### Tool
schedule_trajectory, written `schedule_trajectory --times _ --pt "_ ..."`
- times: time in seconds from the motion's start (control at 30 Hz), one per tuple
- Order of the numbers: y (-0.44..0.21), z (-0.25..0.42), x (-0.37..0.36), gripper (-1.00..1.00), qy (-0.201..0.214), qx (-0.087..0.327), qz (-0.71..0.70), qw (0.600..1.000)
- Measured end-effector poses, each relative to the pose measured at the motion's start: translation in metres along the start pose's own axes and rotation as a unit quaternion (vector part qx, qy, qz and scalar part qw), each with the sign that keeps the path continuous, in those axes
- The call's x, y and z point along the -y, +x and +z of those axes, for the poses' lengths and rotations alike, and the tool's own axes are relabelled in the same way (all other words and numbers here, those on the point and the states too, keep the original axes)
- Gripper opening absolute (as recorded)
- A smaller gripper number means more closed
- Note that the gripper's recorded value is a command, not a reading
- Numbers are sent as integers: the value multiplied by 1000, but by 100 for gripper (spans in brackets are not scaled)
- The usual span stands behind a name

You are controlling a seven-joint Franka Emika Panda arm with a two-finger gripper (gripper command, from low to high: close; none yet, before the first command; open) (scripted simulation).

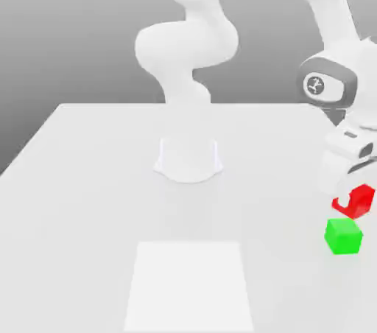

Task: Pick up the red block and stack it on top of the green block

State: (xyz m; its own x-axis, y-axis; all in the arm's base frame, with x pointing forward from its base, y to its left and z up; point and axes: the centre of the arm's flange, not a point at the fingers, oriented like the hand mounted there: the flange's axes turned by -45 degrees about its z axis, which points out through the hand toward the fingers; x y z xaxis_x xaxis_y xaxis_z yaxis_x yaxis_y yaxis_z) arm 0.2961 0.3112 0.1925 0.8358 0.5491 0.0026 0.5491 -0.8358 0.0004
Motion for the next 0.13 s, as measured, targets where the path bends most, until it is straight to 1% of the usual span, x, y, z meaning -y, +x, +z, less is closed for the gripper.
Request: schedule_trajectory --times 0.03,0.13 --pt "-1 8 0 100 0 0 0 1000" --pt "-1 8 0 100 0 0 0 1000"
